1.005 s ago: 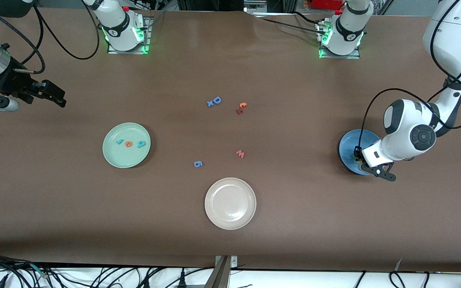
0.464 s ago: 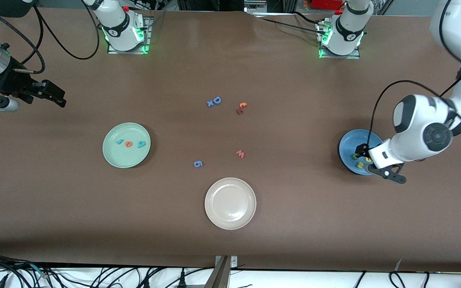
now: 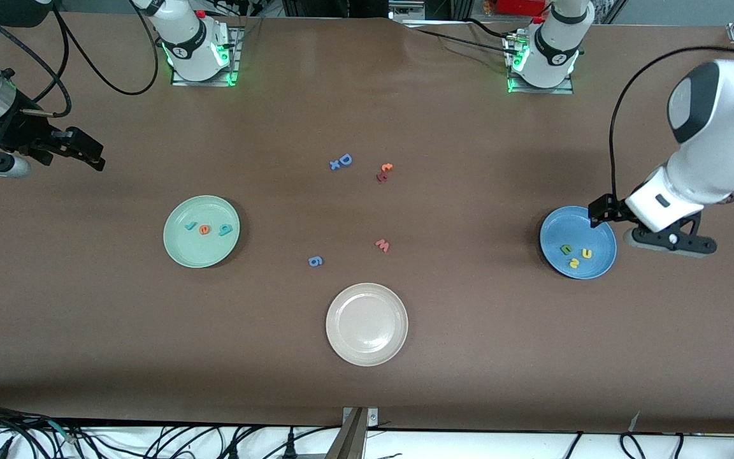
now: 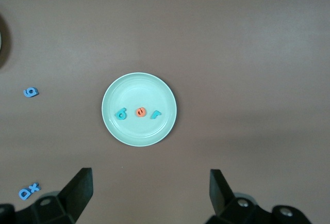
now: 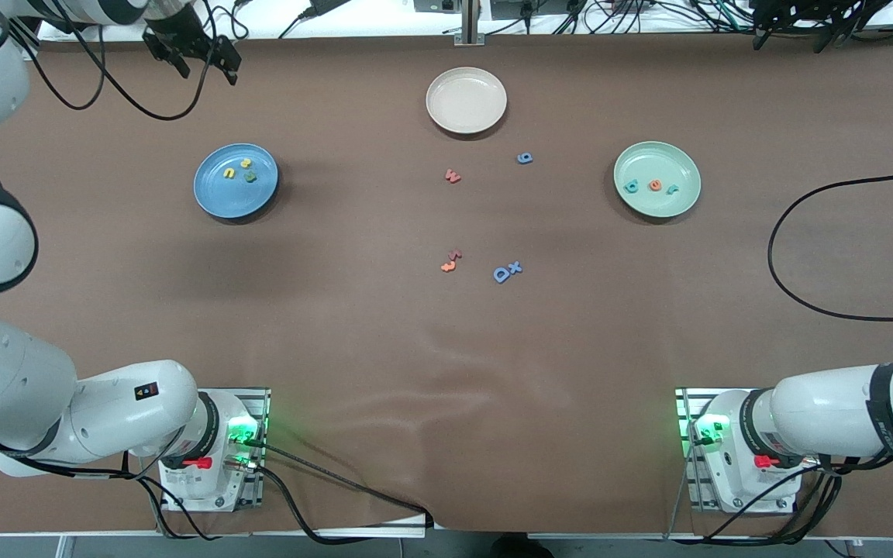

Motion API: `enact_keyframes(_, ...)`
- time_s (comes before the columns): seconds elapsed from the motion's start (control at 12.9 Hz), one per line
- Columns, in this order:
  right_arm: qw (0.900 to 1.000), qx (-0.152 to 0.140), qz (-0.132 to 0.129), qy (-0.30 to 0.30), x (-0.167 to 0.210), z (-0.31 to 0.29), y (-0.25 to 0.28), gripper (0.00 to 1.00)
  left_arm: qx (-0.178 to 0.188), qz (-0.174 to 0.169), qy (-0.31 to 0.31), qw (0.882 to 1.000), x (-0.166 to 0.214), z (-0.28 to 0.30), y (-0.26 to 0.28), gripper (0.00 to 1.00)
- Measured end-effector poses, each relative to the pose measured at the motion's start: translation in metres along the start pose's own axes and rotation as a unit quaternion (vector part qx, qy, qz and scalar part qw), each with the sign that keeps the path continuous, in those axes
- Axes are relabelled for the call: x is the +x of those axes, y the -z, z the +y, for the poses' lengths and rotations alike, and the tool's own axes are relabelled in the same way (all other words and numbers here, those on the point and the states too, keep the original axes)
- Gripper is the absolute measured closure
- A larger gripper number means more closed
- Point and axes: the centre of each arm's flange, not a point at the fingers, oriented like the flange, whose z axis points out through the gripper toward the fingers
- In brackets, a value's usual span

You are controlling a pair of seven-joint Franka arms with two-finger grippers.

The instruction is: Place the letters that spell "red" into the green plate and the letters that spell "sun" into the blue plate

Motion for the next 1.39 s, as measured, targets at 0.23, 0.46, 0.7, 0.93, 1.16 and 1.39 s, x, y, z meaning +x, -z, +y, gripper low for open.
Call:
enact_keyframes(0.23, 1.000, 0.000, 0.000, 0.000, 0.000, 0.000, 0.000, 0.00, 0.000, 0.003, 0.018, 1.000, -0.022, 0.026, 0.029, 0.00)
enact_keyframes(0.46, 1.000, 0.000, 0.000, 0.000, 0.000, 0.000, 0.000, 0.00, 0.010, 0.012, 0.030, 0.999, -0.035, 0.047, 0.042, 0.00)
enact_keyframes(0.7, 1.000, 0.000, -0.001, 0.000, 0.000, 0.000, 0.000, 0.00, 0.011, 0.015, 0.037, 0.999, -0.037, 0.046, 0.046, 0.00)
enact_keyframes(0.93, 1.000, 0.000, -0.001, 0.000, 0.000, 0.000, 0.000, 0.00, 0.010, 0.016, 0.042, 0.999, -0.038, 0.042, 0.047, 0.00)
enact_keyframes(1.16, 1.000, 0.000, -0.002, 0.000, 0.000, 0.000, 0.000, 0.00, 0.010, 0.015, 0.046, 0.999, -0.038, 0.037, 0.046, 0.00)
enact_keyframes(1.39, 1.000, -0.001, -0.007, 0.000, -0.001, 0.000, -0.001, 0.00, 0.010, 0.014, 0.049, 0.999, -0.038, 0.033, 0.045, 0.00)
